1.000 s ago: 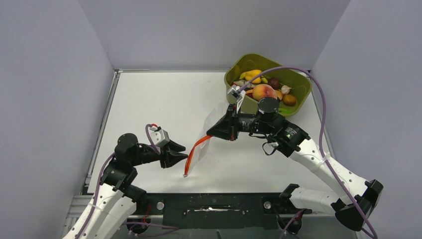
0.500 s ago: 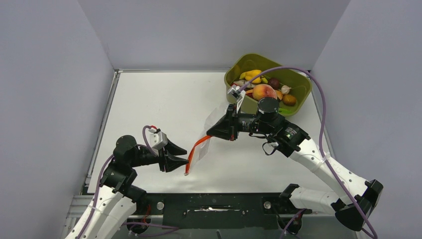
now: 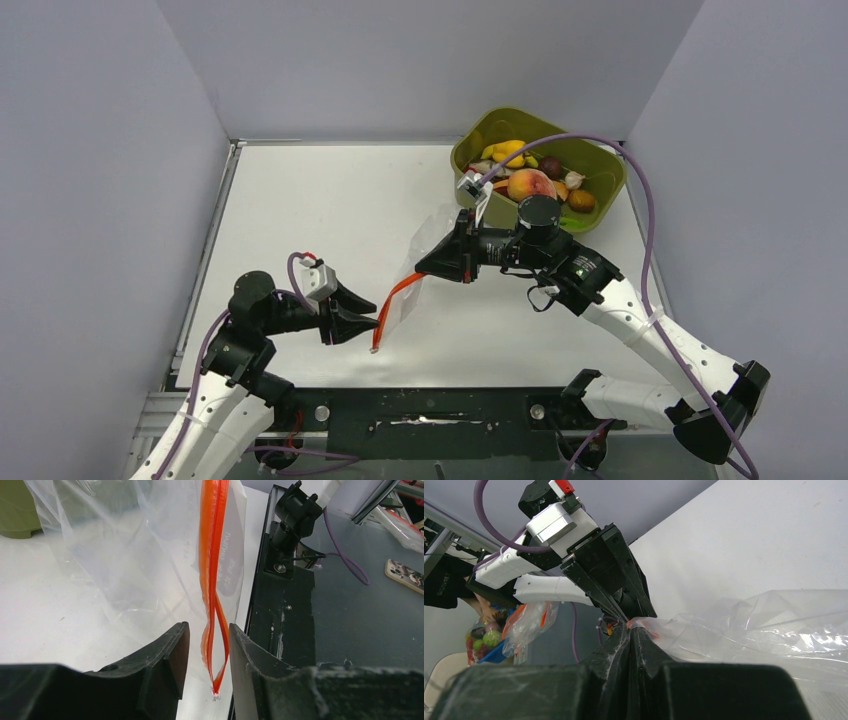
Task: Place the food in the zip-top bag and seal the zipper
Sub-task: Open the zipper of the food storage bag.
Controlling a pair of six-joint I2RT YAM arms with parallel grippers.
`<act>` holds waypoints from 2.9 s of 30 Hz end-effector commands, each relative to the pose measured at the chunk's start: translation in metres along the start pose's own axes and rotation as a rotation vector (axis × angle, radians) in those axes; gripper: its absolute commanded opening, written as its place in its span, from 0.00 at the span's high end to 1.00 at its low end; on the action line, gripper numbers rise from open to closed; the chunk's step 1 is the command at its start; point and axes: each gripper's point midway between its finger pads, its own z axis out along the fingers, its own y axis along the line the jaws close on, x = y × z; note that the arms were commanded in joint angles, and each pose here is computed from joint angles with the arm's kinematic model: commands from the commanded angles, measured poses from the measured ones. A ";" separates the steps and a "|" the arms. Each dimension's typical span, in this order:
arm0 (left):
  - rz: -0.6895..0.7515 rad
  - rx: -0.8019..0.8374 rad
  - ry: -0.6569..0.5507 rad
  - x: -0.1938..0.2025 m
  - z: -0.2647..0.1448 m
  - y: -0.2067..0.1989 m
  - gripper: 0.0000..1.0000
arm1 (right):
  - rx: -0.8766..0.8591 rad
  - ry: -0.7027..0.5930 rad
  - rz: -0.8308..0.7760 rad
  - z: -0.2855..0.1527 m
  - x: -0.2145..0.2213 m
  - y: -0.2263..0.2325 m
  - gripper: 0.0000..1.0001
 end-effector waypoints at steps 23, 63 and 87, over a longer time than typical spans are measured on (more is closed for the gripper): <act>0.056 -0.012 -0.010 -0.004 0.002 0.005 0.69 | -0.077 -0.085 -0.049 -0.007 -0.026 0.025 1.00; -0.116 -0.485 -0.100 -0.048 -0.002 0.093 1.00 | 0.536 -0.150 0.341 0.003 -0.009 -0.087 0.22; -0.423 -0.554 -0.257 -0.086 0.008 0.109 1.00 | 0.547 -0.033 0.236 0.093 0.009 -0.070 0.12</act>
